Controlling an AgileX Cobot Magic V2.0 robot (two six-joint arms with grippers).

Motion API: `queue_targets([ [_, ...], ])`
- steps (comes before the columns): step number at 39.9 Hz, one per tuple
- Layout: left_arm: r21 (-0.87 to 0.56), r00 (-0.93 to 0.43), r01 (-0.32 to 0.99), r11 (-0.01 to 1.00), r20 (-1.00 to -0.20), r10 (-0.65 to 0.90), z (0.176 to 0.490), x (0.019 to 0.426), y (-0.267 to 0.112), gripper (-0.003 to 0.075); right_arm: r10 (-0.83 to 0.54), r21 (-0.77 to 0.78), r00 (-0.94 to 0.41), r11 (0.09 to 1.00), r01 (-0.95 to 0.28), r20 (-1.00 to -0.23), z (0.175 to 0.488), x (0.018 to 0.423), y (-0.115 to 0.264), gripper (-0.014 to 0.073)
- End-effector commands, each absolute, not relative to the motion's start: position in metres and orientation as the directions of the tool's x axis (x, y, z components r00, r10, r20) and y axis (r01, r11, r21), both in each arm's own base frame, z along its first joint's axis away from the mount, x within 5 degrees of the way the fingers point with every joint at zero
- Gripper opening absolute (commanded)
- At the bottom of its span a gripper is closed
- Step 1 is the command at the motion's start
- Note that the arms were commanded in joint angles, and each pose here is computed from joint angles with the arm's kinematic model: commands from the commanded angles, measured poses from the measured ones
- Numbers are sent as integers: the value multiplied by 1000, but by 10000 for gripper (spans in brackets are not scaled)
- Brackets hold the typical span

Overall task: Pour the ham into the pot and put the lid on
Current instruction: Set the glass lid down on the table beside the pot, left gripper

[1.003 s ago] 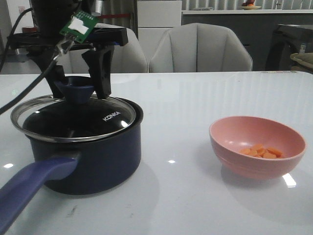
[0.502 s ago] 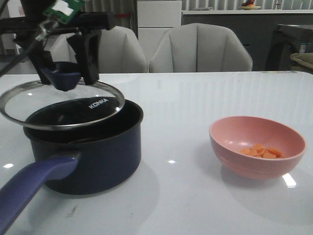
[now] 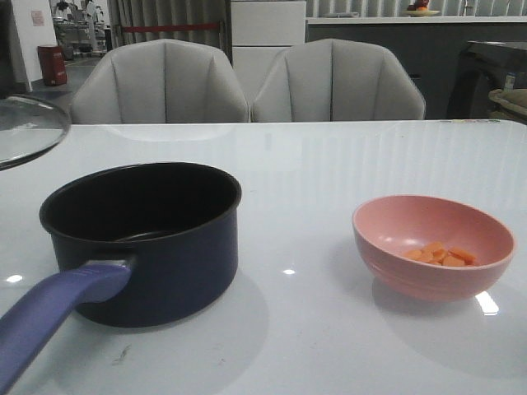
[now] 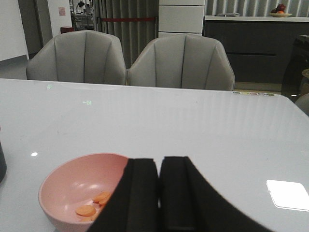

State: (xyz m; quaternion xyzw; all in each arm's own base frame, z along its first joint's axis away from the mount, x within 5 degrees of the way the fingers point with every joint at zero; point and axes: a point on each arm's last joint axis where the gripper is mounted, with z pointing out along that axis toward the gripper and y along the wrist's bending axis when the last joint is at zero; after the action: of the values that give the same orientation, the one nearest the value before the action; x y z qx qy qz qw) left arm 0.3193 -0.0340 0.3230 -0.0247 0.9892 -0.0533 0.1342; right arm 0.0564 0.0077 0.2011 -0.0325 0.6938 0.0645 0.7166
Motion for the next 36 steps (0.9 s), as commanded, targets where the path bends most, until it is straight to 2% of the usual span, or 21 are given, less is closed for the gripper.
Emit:
queue_targets([
  [1, -186, -927, -57, 981, -355, -121, 336, 310, -10, 154, 47, 29, 126, 990, -139, -991, 207, 55, 8, 150],
  [6, -238, -924, -123, 963, -326, -199, 314, 305, 17, 154, 47, 29, 126, 990, -139, -991, 207, 55, 8, 150],
  [12, -225, -916, -173, 959, -322, -241, 285, 300, 39, 154, 47, 29, 126, 990, -139, -991, 207, 55, 8, 150],
  [19, -224, -917, -170, 960, -321, -238, 258, 304, 41, 158, 47, 29, 126, 990, -139, -991, 207, 55, 8, 150],
  [26, -245, -930, -186, 952, -268, -250, 236, 314, 42, 176, 47, 29, 126, 990, -139, -991, 207, 55, 8, 150],
  [31, -250, -940, -193, 949, -230, -251, 221, 320, 42, 238, 47, 29, 126, 990, -139, -991, 207, 55, 8, 150],
  [36, -245, -954, -168, 955, -203, -220, 210, 324, 38, 393, 47, 29, 126, 990, -139, -991, 207, 55, 8, 150],
])
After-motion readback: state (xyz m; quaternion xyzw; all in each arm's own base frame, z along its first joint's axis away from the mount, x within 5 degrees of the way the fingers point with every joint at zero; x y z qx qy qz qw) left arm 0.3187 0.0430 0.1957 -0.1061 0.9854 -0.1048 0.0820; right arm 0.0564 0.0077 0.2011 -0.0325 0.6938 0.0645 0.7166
